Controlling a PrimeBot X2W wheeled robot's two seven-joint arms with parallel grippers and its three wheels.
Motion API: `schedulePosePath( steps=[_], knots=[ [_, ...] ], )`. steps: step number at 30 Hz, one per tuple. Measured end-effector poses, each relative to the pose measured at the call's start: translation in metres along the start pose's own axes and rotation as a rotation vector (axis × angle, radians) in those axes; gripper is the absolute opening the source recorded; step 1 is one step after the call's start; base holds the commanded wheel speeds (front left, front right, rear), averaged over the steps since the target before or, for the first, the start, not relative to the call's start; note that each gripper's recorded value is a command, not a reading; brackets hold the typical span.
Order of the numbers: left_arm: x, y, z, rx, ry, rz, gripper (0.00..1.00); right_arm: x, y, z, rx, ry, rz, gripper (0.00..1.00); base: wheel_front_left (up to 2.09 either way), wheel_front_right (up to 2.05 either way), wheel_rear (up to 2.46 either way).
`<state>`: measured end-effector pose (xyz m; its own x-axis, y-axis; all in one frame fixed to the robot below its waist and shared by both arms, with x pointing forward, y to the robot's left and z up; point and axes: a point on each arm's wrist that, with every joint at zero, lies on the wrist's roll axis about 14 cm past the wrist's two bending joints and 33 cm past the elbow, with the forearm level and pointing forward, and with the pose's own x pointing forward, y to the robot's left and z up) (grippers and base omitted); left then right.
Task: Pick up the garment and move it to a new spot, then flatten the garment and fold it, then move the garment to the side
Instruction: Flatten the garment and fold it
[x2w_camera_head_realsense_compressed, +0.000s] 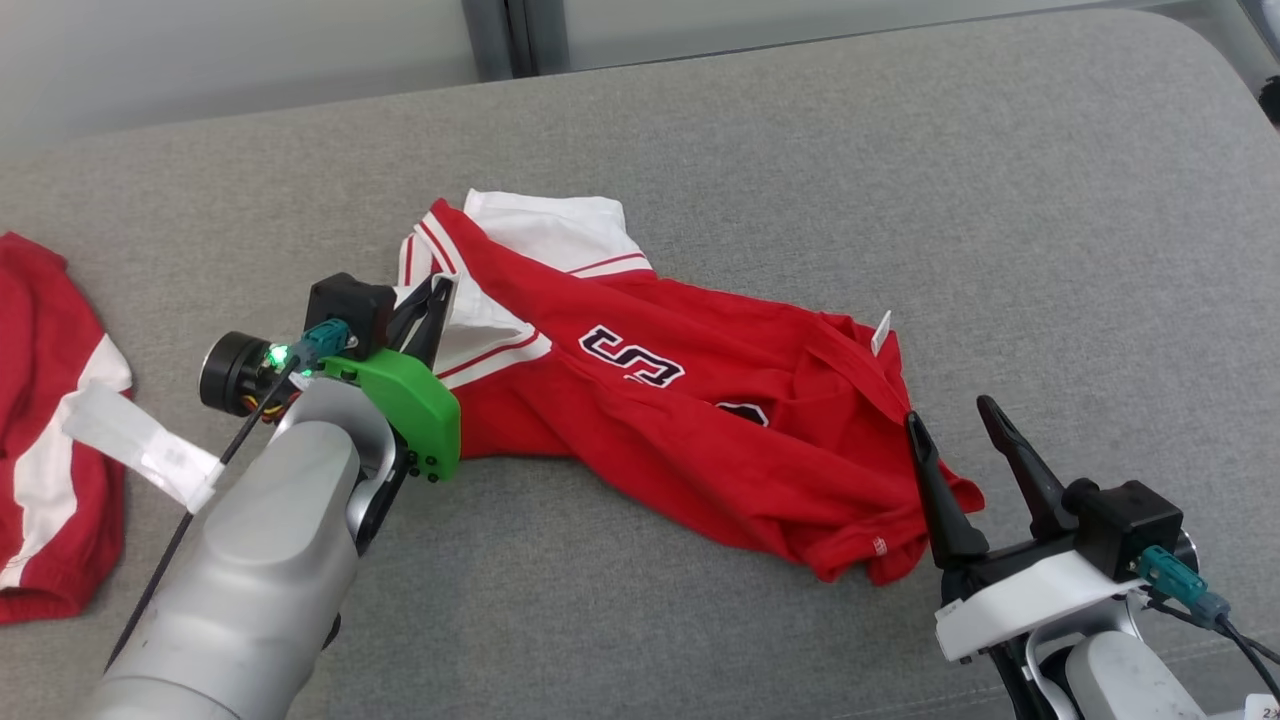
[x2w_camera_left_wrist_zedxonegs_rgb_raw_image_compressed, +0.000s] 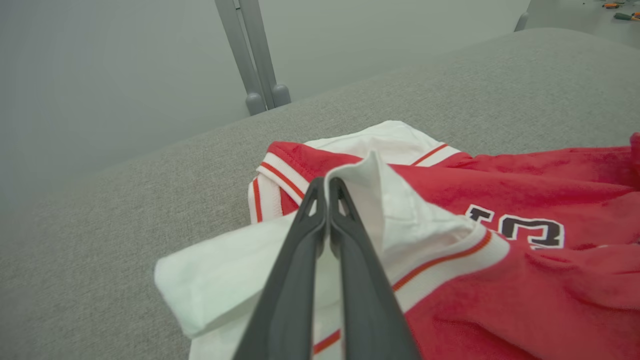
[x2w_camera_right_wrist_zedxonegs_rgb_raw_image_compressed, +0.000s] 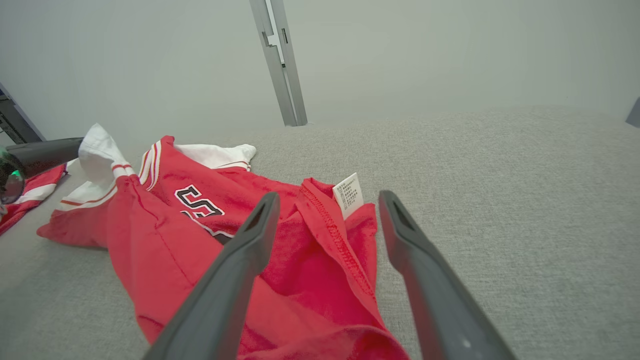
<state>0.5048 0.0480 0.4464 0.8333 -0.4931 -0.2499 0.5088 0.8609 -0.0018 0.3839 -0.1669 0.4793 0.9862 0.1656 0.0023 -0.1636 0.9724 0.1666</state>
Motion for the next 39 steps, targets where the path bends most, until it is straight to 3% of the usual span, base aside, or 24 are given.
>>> schedulePosePath(
  steps=[6,12,21,30,31,32,39],
  knots=[
    [-0.033,0.004,0.019,-0.005,-0.101,0.049,0.00,-0.007,0.011,0.003,0.013,-0.012,0.022,1.00,0.00,0.00,0.00],
    [-0.079,0.002,0.006,-0.011,-0.131,0.104,0.00,-0.013,0.022,0.004,0.021,-0.018,0.046,1.00,0.00,0.00,0.00],
    [-0.152,-0.032,-0.068,-0.140,-0.011,0.183,0.00,-0.012,0.035,0.007,0.021,-0.027,0.086,1.00,0.00,0.00,0.00],
    [-0.196,-0.057,-0.104,-0.287,0.107,0.241,0.00,-0.010,0.041,0.004,0.022,-0.017,0.105,1.00,0.00,0.00,0.00],
    [-0.199,-0.056,-0.106,-0.293,0.112,0.250,0.38,-0.010,0.042,0.004,0.023,-0.016,0.109,1.00,0.00,0.00,0.00],
    [-0.201,-0.055,-0.107,-0.300,0.116,0.258,1.00,-0.010,0.043,0.004,0.023,-0.015,0.112,1.00,0.00,0.00,0.00],
    [-0.218,-0.018,-0.092,-0.263,0.033,0.385,1.00,-0.010,0.047,0.004,0.022,-0.017,0.125,1.00,0.00,0.00,0.00]
  ],
)
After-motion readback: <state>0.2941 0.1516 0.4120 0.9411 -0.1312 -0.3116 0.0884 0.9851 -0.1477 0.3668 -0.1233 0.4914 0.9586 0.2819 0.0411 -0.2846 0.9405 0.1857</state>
